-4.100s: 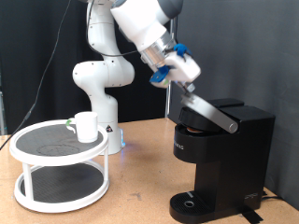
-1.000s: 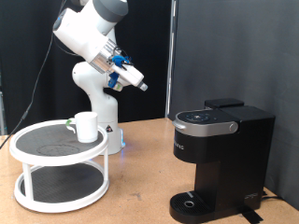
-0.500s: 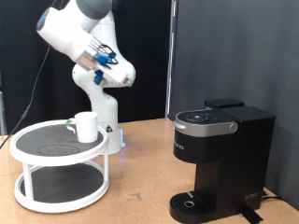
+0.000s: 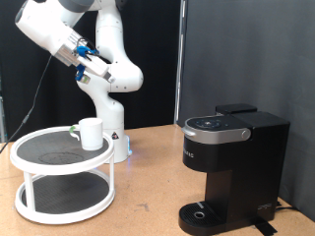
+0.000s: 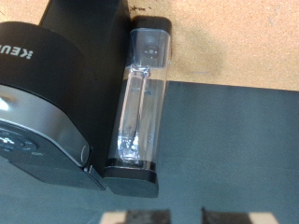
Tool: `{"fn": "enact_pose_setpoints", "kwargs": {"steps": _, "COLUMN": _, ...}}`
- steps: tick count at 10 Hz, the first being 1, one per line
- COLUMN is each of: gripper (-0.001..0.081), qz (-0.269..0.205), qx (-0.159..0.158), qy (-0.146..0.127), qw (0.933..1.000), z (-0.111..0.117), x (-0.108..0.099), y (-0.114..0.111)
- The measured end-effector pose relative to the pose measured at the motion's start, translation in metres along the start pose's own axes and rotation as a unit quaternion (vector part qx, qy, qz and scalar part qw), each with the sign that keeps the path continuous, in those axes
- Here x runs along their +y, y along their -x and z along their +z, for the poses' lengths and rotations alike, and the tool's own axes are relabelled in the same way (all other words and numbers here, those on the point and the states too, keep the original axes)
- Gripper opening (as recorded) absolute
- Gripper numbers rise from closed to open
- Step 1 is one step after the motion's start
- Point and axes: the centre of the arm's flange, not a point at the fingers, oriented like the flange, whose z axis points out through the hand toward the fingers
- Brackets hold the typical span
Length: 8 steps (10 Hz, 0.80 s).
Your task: Make a cup of coffee with the keurig machine
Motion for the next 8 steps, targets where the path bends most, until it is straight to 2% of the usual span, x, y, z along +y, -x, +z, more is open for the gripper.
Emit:
{"fn": "enact_pose_setpoints", "kwargs": {"steps": 3, "gripper": 0.0, "qz": 0.013, "qx": -0.011, "qy": -0.004, "qw": 0.9998, "z": -0.006, "x": -0.001, "y": -0.012}}
{"fn": "enact_pose_setpoints", "kwargs": {"steps": 8, "gripper": 0.0, "qz": 0.05, "qx": -0.029, "qy": -0.045, "qw": 0.9973, "z": -0.042, "x": 0.0, "y": -0.059}}
